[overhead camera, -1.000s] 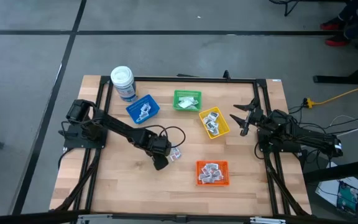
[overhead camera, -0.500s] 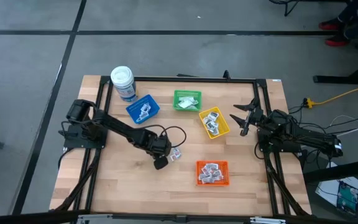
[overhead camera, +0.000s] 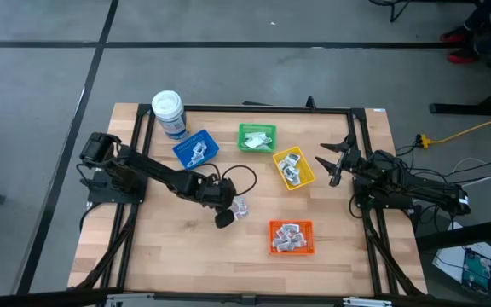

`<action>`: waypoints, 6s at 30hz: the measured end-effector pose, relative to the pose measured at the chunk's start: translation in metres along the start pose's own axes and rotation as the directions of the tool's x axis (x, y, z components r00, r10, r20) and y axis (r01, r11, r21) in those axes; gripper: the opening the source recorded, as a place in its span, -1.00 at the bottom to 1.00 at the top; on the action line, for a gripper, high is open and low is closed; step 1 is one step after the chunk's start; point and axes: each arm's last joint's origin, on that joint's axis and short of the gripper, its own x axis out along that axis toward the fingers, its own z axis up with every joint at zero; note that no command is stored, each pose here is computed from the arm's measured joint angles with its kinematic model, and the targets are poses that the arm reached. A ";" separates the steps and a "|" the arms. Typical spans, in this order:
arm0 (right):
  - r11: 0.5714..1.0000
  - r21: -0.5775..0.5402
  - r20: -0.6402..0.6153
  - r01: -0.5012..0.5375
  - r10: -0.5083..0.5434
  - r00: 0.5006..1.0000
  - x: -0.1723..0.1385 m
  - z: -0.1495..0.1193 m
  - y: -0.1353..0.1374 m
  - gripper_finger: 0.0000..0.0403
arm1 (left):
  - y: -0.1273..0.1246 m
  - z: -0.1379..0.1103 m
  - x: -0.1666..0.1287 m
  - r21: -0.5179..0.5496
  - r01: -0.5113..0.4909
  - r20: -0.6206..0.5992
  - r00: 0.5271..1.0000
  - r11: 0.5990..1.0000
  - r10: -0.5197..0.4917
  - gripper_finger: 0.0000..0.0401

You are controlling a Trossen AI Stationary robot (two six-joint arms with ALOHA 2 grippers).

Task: Pick & Place First Aid Supplies
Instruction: Put the white ointment pack into the orange bin

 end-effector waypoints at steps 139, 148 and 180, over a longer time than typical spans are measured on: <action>1.000 0.000 0.001 0.000 0.000 1.000 0.000 0.000 0.000 0.17 | -0.086 0.051 0.024 0.151 0.492 -0.099 0.870 0.857 -0.482 -0.99; 1.000 0.000 0.000 0.000 0.000 1.000 0.000 0.000 0.000 0.17 | -0.084 0.087 0.013 0.191 0.576 0.136 0.786 0.795 -0.603 -0.99; 1.000 0.000 0.000 0.000 0.000 1.000 0.000 0.000 0.000 0.17 | -0.120 0.116 0.066 0.483 0.402 0.030 0.880 0.778 -0.474 -0.96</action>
